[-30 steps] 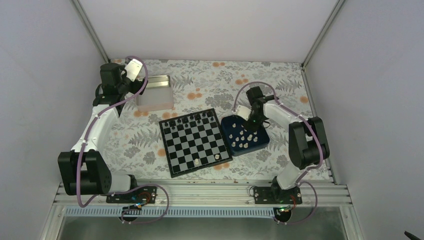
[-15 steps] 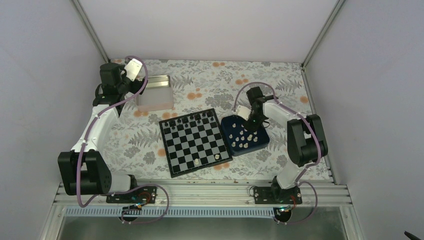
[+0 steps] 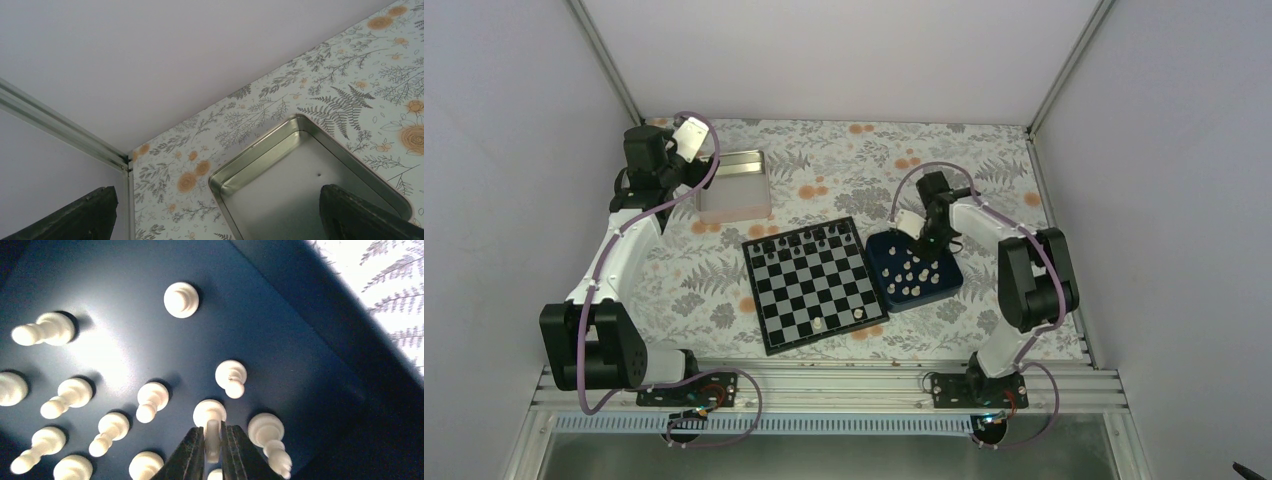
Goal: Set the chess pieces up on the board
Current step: Pick up the chess piece from the storage box, then place the chess piece on the chessboard.
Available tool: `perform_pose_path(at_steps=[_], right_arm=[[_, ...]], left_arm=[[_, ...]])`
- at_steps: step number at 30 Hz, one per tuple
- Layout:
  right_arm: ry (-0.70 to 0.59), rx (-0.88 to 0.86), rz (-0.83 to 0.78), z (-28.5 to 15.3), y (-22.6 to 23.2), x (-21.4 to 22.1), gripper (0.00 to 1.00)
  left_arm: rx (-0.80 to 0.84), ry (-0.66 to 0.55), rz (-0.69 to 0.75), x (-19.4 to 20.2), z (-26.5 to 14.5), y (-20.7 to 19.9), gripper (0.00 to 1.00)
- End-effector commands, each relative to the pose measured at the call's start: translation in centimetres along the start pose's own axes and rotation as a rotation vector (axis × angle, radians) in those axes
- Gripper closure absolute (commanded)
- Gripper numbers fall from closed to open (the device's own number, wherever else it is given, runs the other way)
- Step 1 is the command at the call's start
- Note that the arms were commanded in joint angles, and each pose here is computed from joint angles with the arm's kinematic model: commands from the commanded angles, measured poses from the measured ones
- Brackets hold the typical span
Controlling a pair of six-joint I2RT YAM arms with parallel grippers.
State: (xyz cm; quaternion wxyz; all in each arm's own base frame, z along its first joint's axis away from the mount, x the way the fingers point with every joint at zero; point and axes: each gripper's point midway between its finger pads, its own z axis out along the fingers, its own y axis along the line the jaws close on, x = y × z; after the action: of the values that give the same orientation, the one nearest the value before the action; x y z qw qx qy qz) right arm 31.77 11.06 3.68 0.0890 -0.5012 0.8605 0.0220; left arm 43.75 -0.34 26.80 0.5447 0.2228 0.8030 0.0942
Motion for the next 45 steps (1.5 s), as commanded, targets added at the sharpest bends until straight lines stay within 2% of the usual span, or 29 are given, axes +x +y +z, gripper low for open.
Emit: perform_pose_path(at_steps=[1, 7, 17, 36, 45], right_arm=[[-0.089, 0.05, -0.01, -4.5, -0.7, -1.9, 0.9], [-0.108, 0.088, -0.075, -8.9, 1.4, -4.1, 0.92], [-0.127, 0.069, -0.187, -11.0, 6.4, -7.6, 0.96], [-0.12, -0.094, -0.604, -7.3, 23.4, -17.1, 0.96], [-0.112, -0.183, -0.761, -5.4, 30.5, -18.6, 0.96]], left_arm=[[-0.005, -0.017, 0.007, -0.2, -0.1, 0.3, 0.0], [-0.009, -0.02, 0.006, -0.4, -0.2, 0.4, 0.0], [-0.017, -0.025, 0.007, -0.6, -0.4, 0.6, 0.0], [-0.046, -0.043, 0.003, -1.1, -1.3, 1.6, 0.0], [-0.045, -0.046, -0.005, -1.0, -1.4, 1.8, 0.0]])
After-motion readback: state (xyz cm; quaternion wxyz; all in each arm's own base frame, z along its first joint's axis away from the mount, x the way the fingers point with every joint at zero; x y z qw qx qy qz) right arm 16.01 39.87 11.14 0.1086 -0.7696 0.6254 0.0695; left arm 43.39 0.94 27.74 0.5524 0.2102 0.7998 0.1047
